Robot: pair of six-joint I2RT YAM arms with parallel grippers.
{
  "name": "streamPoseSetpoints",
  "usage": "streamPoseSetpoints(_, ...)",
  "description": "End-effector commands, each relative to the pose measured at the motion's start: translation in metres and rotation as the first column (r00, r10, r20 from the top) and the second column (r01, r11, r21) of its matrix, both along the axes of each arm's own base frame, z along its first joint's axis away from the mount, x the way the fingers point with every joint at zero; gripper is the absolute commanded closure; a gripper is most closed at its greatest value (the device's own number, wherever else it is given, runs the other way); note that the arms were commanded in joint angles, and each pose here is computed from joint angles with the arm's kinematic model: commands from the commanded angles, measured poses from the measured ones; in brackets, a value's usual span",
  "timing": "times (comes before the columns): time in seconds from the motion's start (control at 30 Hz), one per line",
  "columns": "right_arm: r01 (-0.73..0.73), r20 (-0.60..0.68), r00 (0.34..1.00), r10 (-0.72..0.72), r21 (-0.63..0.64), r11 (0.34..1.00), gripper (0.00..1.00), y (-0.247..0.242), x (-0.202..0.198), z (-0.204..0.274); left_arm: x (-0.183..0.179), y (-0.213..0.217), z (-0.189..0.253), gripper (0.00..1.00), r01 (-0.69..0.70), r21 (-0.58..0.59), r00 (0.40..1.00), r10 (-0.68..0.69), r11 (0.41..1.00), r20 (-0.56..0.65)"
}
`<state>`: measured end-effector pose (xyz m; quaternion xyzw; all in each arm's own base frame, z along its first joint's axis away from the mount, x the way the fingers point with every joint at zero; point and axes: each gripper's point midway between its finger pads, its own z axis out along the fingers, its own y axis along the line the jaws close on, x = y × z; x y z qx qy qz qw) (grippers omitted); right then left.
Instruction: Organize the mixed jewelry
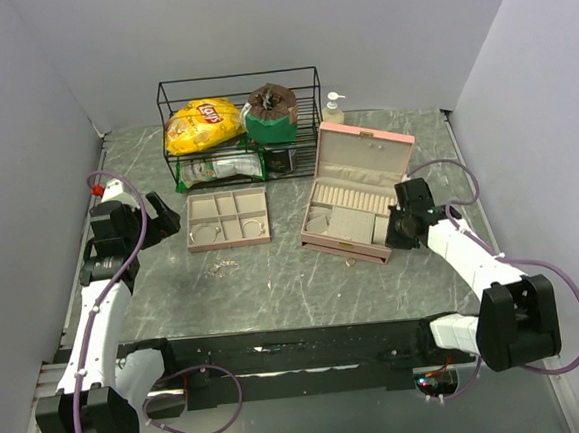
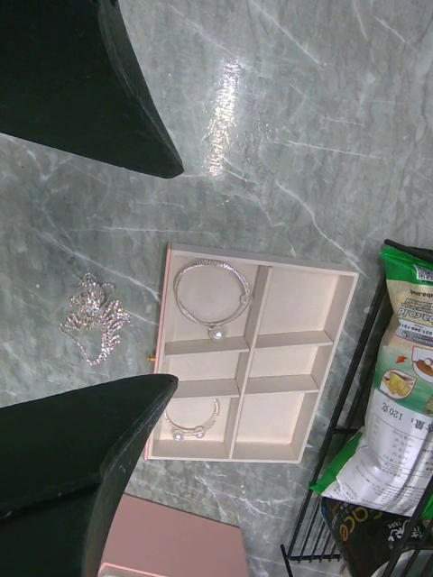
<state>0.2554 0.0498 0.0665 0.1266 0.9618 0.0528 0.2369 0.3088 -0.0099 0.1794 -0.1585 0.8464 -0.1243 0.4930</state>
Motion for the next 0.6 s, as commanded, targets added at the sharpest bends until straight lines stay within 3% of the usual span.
streamPoseSetpoints(0.0,-0.054,-0.167,0.984,0.061,0.043,0.998,1.0,0.013,-0.047,-0.018,0.006,-0.002,0.016,0.04,0.022,0.005,0.998,-0.023,1.0,0.059)
streamPoseSetpoints(0.57,-0.315,-0.111,0.944,0.309,-0.033,0.949,1.0,0.048,-0.004,-0.005,0.004,0.0,0.019,0.04,0.017,0.016,0.997,-0.018,1.0,0.073)
